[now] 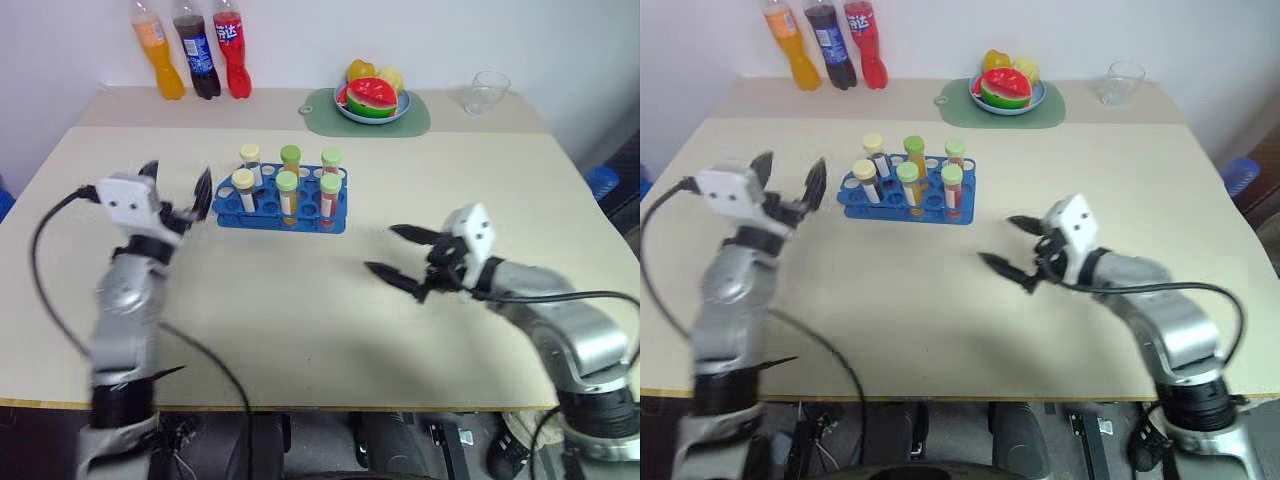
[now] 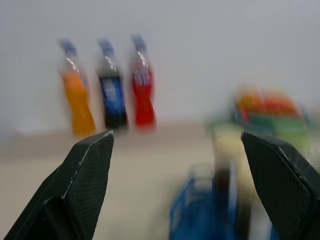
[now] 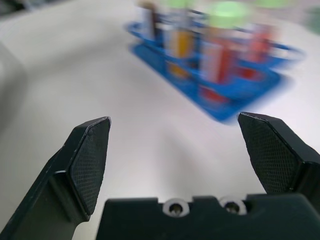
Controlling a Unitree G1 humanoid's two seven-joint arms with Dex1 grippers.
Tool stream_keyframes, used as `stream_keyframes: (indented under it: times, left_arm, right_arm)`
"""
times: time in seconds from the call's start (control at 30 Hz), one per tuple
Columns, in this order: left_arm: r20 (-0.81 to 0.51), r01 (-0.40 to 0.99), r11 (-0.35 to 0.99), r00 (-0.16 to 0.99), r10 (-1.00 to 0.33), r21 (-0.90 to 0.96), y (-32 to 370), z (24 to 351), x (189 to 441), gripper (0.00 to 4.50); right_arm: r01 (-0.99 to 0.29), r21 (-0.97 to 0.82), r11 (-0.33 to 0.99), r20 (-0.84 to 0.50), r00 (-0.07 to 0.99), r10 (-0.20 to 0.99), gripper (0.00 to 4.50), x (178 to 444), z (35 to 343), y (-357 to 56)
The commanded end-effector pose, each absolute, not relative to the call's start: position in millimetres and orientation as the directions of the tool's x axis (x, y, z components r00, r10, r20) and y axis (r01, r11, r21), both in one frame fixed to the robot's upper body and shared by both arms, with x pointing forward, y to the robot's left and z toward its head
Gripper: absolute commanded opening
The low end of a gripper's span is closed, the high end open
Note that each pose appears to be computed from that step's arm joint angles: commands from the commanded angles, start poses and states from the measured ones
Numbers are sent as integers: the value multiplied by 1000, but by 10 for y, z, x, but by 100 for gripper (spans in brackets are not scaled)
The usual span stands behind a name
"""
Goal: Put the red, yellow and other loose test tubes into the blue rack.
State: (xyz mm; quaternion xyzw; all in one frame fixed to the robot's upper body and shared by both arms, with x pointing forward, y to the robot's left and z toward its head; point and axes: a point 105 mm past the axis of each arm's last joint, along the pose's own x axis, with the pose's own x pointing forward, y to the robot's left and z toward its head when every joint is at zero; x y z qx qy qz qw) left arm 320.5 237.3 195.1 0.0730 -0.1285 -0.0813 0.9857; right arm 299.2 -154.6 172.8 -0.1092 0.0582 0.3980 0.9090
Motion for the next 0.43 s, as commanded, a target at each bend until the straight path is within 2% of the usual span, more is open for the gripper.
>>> stream_keyframes:
  times: [0.03, 0.1, 0.23, 0.43]
  left_arm:
    - [125, 308, 930, 934, -336, 199, 2363, 1997, 2979, 418]
    - [60, 366, 903, 920, -388, 226, 2350, 1956, 2893, 418]
    - [-86, 374, 901, 927, -364, 219, 2572, 1807, 2758, 418]
    - [-138, 372, 903, 927, -350, 214, 2537, 1682, 2696, 418]
  right_arm:
    - [-680, -205, 704, -202, 733, 650, 450, 3051, 1825, -1900]
    - [-657, -214, 723, -214, 753, 622, 450, 3077, 1821, -2056]
    - [-626, -221, 748, -243, 778, 580, 450, 3094, 1787, -2316]
    - [-626, -237, 743, -266, 777, 571, 450, 3158, 1686, -2380]
